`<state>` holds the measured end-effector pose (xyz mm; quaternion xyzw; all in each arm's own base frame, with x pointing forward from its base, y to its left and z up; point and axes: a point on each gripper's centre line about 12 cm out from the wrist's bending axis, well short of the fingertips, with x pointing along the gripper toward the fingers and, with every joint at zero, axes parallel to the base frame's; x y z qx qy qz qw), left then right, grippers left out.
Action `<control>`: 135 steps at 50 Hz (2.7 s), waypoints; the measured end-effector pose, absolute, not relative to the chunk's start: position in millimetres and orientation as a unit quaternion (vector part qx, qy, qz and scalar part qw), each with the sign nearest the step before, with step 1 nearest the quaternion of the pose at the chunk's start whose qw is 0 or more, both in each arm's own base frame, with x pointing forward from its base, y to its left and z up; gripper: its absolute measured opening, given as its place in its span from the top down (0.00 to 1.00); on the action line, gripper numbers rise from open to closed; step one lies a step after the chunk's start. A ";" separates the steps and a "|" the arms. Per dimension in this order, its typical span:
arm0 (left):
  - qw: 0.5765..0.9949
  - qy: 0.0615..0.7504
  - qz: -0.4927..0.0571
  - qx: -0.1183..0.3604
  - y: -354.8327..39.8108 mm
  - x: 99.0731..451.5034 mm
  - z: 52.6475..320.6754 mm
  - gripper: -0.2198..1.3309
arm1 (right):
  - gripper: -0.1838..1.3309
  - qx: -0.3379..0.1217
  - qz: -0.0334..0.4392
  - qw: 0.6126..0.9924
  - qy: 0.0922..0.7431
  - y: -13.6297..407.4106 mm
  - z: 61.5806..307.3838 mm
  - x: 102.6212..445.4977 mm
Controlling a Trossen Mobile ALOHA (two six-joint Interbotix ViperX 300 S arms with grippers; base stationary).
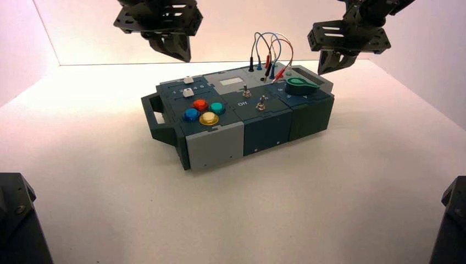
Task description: Flip the top switch on with the left gripper.
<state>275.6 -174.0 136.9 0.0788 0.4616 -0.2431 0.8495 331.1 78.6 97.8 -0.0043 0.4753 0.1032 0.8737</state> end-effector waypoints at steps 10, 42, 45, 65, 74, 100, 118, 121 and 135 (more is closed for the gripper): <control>0.832 0.482 -0.259 0.093 -188.8 275.7 132.3 0.96 | 0.97 -0.006 0.104 0.872 0.478 79.0 95.6 332.4; 0.795 0.514 -0.303 0.111 -233.9 267.0 133.1 0.96 | 0.97 -0.010 0.105 0.870 0.481 78.9 93.9 332.1; 0.793 0.516 -0.304 0.111 -235.9 265.7 131.9 0.96 | 0.97 -0.010 0.106 0.871 0.480 78.9 94.4 332.7; 0.763 0.551 -0.315 0.122 -253.3 251.6 116.1 0.96 | 0.97 -0.010 0.106 0.871 0.480 78.8 94.0 332.2; 0.760 0.550 -0.322 0.126 -262.2 251.3 114.1 0.96 | 0.97 -0.010 0.105 0.870 0.482 78.8 92.9 332.1; 0.756 0.557 -0.319 0.128 -265.8 255.0 105.7 0.96 | 0.98 -0.009 0.116 0.848 0.518 85.0 76.6 344.0; 0.764 0.544 -0.320 0.131 -267.7 259.1 103.0 0.96 | 0.98 -0.009 0.118 0.846 0.519 86.3 75.9 348.0; 0.764 0.544 -0.320 0.134 -268.5 260.5 100.4 0.96 | 0.98 -0.009 0.118 0.846 0.520 86.2 75.5 347.5; 0.767 0.551 -0.303 0.127 -262.7 277.6 90.7 0.96 | 0.98 -0.010 0.118 0.846 0.519 86.2 75.9 348.0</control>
